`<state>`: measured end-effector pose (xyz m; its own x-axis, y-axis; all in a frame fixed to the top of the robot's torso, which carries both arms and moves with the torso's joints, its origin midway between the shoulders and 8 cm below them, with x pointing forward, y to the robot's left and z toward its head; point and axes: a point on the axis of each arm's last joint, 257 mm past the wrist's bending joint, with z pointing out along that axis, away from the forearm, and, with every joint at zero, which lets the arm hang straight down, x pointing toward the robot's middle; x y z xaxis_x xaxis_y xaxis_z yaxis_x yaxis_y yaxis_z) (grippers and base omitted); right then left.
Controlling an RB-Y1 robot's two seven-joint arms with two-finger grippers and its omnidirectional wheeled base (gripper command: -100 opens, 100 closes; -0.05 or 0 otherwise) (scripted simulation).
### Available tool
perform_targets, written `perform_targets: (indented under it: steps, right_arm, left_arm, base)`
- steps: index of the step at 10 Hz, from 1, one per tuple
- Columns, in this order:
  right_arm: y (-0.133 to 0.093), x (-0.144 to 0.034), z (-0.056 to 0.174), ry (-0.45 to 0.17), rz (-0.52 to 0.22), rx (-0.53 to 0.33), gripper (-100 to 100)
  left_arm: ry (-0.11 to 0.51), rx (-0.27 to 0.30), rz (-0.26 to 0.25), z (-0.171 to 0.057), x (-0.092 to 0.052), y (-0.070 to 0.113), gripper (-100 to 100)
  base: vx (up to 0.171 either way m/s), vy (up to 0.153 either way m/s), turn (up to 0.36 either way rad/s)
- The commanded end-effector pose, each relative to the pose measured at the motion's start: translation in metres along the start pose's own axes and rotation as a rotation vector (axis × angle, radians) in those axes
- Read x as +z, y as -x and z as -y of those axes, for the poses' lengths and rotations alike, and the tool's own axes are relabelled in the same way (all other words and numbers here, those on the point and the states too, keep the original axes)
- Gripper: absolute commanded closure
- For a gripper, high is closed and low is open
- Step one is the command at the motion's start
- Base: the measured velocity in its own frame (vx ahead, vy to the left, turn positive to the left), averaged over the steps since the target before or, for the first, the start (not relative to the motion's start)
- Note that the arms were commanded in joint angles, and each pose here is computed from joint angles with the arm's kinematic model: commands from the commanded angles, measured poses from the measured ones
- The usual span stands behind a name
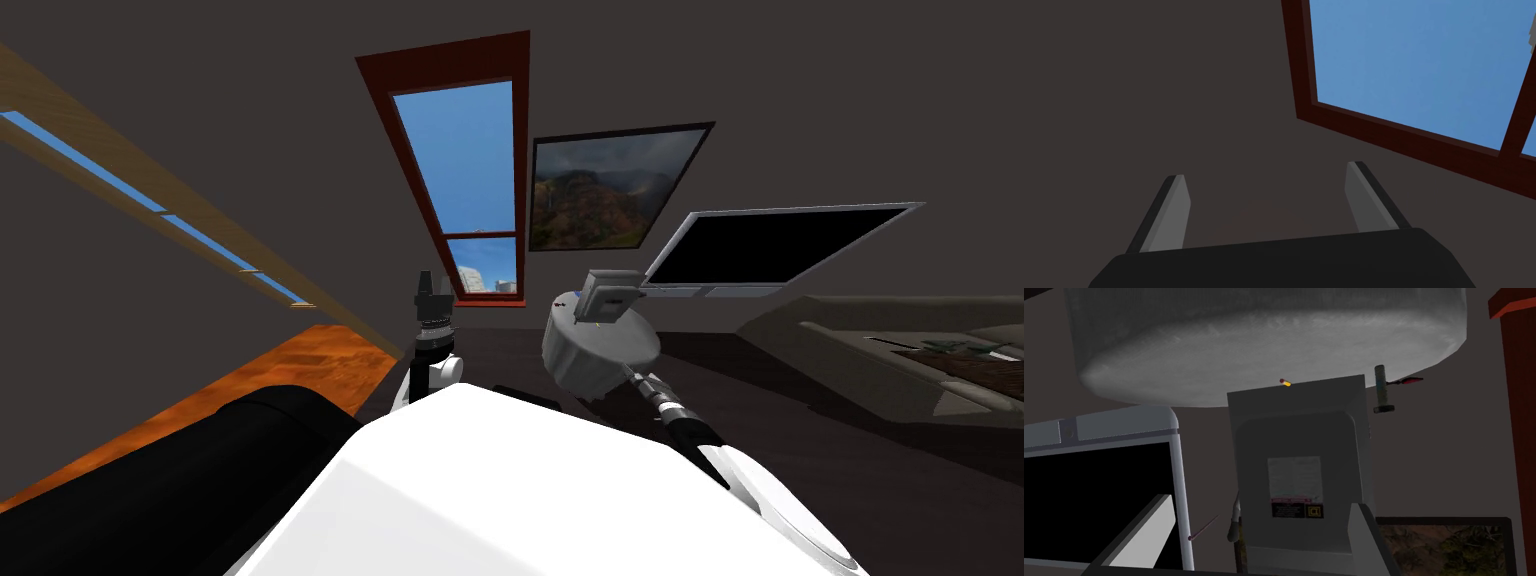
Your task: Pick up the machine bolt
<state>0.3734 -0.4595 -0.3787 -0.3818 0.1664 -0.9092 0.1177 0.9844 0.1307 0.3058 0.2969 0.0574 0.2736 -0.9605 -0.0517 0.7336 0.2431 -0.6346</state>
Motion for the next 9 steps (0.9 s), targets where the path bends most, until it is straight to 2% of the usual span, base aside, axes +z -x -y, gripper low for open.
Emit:
perform_targets:
  steps: [1,2,4,7,9]
  right_arm:
    - [-0.004,-0.005,0.035,-0.055,-0.032,-0.056,-100]
    - [-0.006,-0.005,0.036,-0.057,-0.036,-0.061,-100]
    - [-0.015,-0.011,0.075,-0.126,-0.076,-0.116,-100]
    - [-0.026,-0.023,0.122,-0.212,-0.126,-0.173,-100]
    - [-0.039,-0.034,0.151,-0.268,-0.166,-0.181,-100]
  left_arm:
    - [0.0,0.0,0.0,0.0,0.0,0.0,0]
    - [0.0,0.0,0.0,0.0,0.0,0.0,0]
    - [0.0,0.0,0.0,0.0,0.0,0.0,0]
    - [0.0,0.0,0.0,0.0,0.0,0.0,0]
    - [0.0,0.0,0.0,0.0,0.0,0.0,0]
  base:
    - [0.126,0.181,0.115]
    - [0.12,0.124,0.04]
    - [0.11,0.117,0.129]
    - [0.184,0.195,0.163]
    - [0.213,0.15,0.194]
